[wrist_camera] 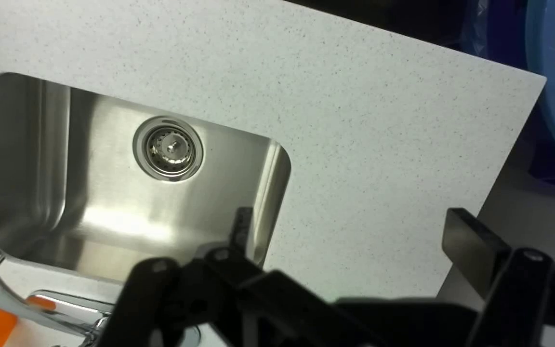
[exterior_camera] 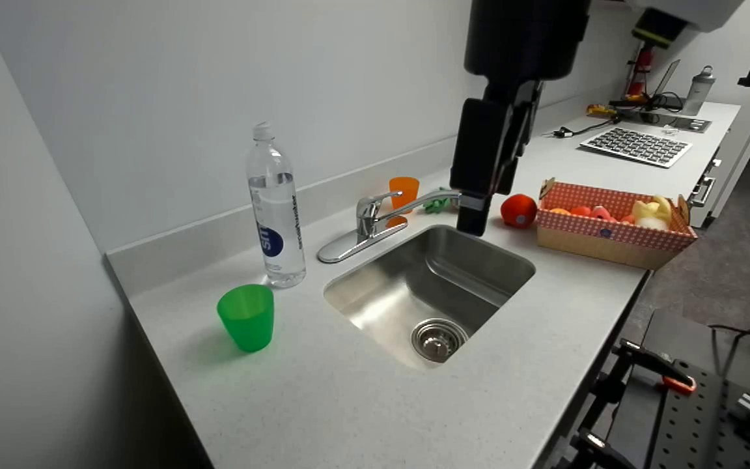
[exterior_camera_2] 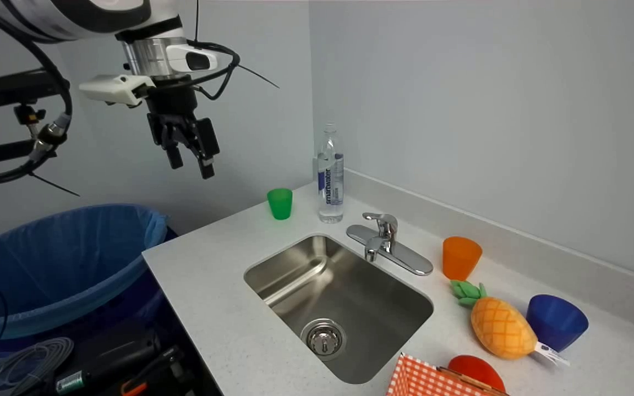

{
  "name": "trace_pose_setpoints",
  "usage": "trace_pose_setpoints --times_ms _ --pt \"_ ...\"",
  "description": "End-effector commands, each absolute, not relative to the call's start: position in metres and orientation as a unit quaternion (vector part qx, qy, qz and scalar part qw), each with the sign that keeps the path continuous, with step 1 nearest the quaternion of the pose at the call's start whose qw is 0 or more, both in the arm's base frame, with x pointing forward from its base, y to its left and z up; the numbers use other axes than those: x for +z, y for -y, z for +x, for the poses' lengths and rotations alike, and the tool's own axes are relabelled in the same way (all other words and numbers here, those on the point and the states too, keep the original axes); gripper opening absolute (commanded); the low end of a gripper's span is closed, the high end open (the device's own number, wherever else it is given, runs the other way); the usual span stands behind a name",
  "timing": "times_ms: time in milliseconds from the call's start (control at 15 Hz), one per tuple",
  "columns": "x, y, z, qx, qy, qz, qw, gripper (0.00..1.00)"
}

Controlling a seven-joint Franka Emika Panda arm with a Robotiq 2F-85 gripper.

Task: Move the box forward

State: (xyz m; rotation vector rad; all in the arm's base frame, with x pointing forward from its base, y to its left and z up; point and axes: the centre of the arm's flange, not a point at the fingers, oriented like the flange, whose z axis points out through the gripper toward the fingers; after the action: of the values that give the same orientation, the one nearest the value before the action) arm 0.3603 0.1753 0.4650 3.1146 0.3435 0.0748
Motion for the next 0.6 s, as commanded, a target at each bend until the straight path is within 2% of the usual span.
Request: trace_pose_setpoints --times_ms 0,533 --pt "0.465 -0.175 0.360 0.024 -0.110 0.994 0.004 1.00" --pt "0.453 -0.158 0.370 0.013 -0.080 0.997 0.002 1.00"
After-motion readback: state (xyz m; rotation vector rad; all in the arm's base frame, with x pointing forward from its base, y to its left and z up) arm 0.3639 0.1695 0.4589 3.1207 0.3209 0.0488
